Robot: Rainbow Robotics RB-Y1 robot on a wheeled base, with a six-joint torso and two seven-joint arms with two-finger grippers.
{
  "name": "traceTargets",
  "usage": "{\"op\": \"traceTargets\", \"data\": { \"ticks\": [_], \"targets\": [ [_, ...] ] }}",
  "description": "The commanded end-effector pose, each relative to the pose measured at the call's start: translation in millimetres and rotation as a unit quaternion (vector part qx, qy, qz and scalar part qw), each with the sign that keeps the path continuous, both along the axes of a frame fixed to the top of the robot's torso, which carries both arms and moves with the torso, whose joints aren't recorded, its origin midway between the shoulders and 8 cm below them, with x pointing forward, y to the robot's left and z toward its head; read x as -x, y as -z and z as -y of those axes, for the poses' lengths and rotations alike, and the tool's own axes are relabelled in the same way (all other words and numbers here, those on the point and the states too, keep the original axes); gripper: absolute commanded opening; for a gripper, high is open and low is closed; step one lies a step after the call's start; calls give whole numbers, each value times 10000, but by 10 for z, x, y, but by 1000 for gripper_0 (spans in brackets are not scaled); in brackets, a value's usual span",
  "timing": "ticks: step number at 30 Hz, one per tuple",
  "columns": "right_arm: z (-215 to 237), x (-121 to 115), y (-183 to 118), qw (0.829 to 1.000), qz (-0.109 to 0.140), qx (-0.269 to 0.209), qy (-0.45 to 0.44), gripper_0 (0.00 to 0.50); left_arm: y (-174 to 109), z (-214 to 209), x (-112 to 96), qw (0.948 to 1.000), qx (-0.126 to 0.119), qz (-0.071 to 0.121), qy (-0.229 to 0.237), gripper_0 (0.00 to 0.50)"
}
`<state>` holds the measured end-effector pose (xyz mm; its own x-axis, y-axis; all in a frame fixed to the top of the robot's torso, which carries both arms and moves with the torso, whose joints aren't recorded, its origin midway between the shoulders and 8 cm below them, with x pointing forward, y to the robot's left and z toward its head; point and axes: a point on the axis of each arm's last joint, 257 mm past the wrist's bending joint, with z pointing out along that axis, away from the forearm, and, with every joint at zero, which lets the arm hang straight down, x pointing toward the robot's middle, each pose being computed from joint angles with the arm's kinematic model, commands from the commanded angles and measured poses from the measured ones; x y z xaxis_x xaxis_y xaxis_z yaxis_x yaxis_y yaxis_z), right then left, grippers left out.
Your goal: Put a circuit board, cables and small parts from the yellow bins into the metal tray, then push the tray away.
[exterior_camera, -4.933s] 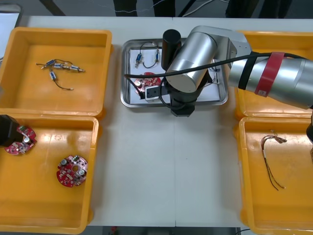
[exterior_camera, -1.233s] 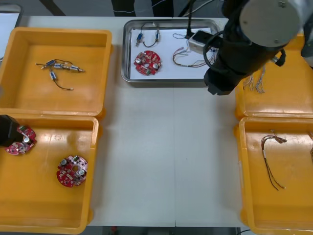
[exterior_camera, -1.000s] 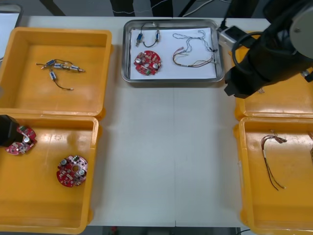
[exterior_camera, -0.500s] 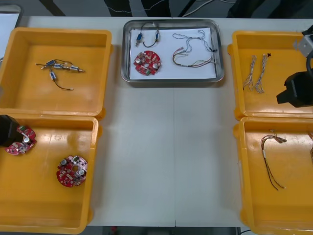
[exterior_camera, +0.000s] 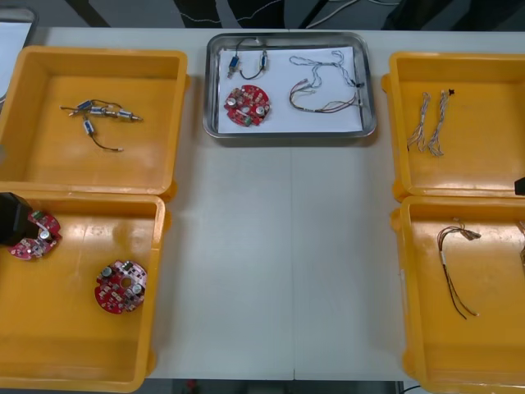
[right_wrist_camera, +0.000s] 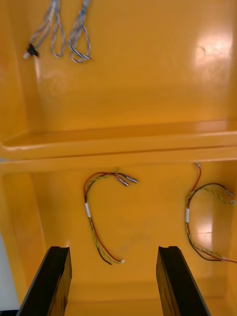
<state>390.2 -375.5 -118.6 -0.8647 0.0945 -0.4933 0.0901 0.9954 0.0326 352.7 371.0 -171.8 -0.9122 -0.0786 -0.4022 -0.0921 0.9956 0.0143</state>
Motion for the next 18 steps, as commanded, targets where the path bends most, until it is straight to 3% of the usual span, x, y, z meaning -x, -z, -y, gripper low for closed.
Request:
{"op": "traceTargets", "data": {
  "ticks": [1,9,18],
  "targets": [
    [298,143,-33,9987,-18,493,-138,500,-96,-87,-3,9991,-268,142,283,500],
    [357,258,118,9987,-221,443,-112,500,-96,-87,-3,9991,-268,142,283,500],
    [251,239,171,9993,-145,315,-120,500,-96,-87,-3,9991,-268,142,283,500]
  ]
}}
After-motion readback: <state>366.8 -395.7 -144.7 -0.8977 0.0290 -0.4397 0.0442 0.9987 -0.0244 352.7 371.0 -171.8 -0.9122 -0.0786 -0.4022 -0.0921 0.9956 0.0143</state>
